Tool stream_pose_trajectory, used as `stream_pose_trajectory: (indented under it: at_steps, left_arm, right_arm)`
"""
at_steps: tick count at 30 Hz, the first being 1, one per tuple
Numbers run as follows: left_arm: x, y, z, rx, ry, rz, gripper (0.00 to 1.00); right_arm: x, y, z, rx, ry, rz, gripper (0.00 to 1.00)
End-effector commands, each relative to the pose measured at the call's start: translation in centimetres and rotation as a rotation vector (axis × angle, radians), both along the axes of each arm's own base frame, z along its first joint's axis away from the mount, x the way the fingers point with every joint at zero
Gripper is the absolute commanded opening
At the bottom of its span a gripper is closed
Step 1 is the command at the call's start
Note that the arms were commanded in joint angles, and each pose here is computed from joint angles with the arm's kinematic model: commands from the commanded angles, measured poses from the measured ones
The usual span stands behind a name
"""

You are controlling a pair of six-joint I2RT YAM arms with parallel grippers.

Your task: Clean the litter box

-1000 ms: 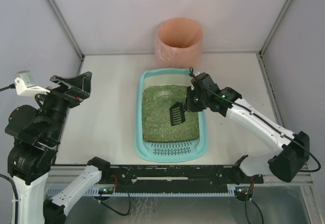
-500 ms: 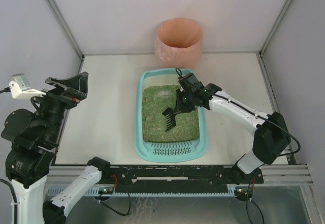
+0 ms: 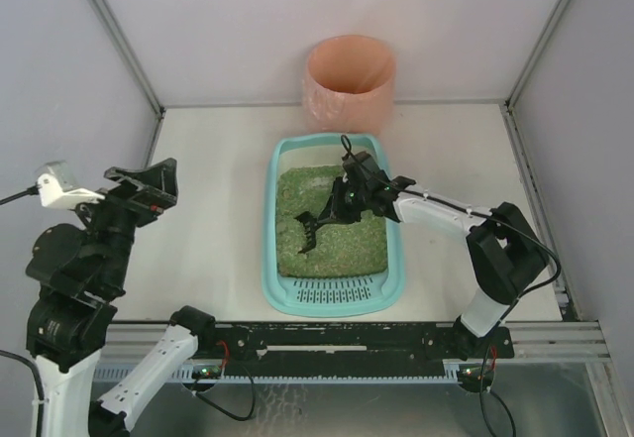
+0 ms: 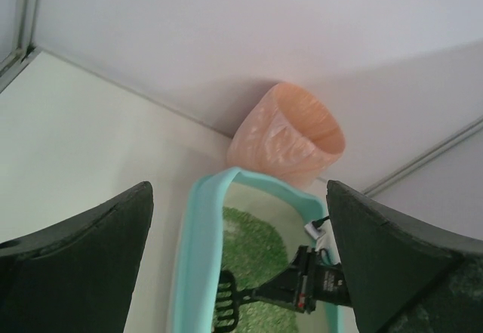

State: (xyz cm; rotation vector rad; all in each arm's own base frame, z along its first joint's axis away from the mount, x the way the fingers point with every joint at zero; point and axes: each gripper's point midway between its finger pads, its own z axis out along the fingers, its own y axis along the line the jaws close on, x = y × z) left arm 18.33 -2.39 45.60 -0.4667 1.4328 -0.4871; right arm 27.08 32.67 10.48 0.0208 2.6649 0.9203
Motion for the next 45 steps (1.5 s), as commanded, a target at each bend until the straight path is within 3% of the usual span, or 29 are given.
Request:
stream_pose_trajectory:
  at_steps: [1, 25, 30, 34, 45]
  left_arm:
    - [1.2, 0.3, -4.2, 0.075, 0.102, 0.039, 1.0]
    - [3.3, -2.3, -15.3, 0.247, 0.336, -0.092, 1.0]
    - [4.0, -3.1, -17.1, 0.278, 0.378, -0.126, 1.0]
    - [4.6, -4.1, -18.3, 0.313, 0.397, -0.182, 1.0]
    - [6.1, -5.5, -19.0, 0.364, 0.329, -0.24, 1.0]
  right_arm:
    - [-2.1, 2.3, -2.8, 0.101, 0.118, -0.008, 0.0]
    - [-1.3, -5.0, 5.1, 0.348, -0.097, -0.309, 0.0]
    - [-1.2, -7.3, 6.4, 0.412, -0.15, -0.326, 0.0]
    - [-1.2, -9.0, 7.8, 0.545, -0.195, -0.292, 0.0]
    - [-1.3, -11.2, 11.0, 0.744, -0.241, -0.249, 0.0]
